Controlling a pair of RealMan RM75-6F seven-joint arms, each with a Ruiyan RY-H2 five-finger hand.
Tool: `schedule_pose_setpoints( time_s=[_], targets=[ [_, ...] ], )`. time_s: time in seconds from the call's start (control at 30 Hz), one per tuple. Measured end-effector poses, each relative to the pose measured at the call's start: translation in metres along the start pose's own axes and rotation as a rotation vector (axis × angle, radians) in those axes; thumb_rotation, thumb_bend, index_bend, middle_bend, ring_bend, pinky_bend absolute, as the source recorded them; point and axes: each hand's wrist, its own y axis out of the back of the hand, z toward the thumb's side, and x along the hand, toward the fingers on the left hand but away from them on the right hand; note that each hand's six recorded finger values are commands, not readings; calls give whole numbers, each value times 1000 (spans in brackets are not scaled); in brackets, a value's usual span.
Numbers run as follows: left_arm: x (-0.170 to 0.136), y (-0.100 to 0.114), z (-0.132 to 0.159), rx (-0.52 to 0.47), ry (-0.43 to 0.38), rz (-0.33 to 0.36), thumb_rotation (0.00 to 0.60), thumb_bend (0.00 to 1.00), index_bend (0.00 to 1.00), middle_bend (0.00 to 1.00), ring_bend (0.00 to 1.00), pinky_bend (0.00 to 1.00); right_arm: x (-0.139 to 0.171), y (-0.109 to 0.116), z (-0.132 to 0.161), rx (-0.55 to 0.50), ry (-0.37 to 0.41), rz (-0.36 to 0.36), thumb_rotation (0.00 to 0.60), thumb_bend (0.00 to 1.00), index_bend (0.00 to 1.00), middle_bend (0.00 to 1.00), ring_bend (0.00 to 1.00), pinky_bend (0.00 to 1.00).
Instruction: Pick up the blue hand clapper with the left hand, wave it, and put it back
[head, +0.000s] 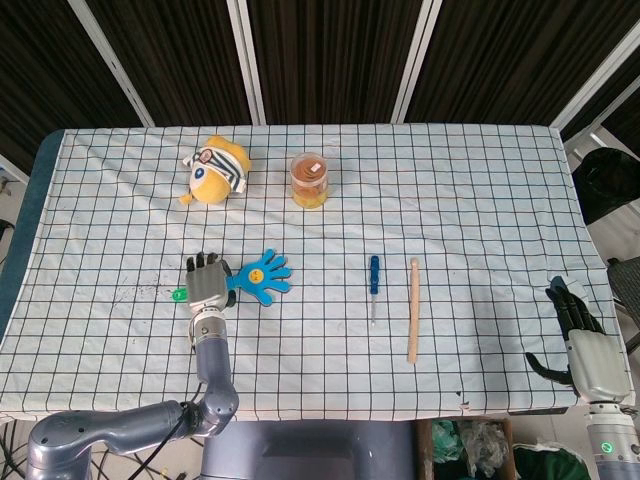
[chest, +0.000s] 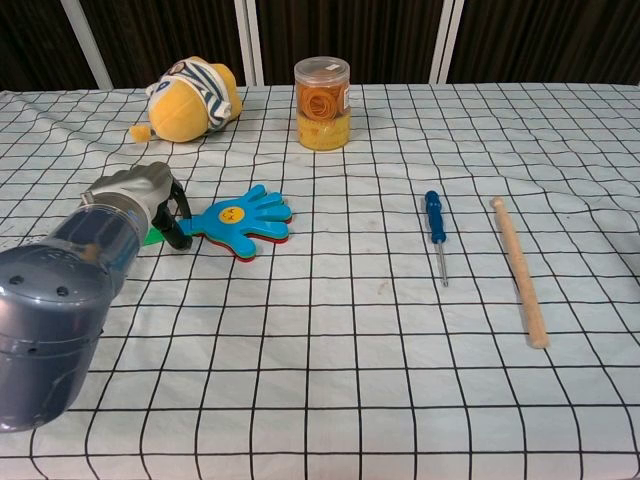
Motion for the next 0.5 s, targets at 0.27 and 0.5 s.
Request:
schedule_pose_setpoints(
  time_s=[0.27, 0.5],
  targets=[
    [0, 0, -1, -6, -1, -2, 600, 354, 423, 155, 3, 53, 0, 0, 0, -2, 0, 0, 600, 202, 0, 0, 0, 155],
    [0, 3, -2, -8, -2, -1, 600, 354, 423, 155, 3, 59, 0, 0, 0, -1, 1, 0, 600, 202, 0, 0, 0, 155]
  ],
)
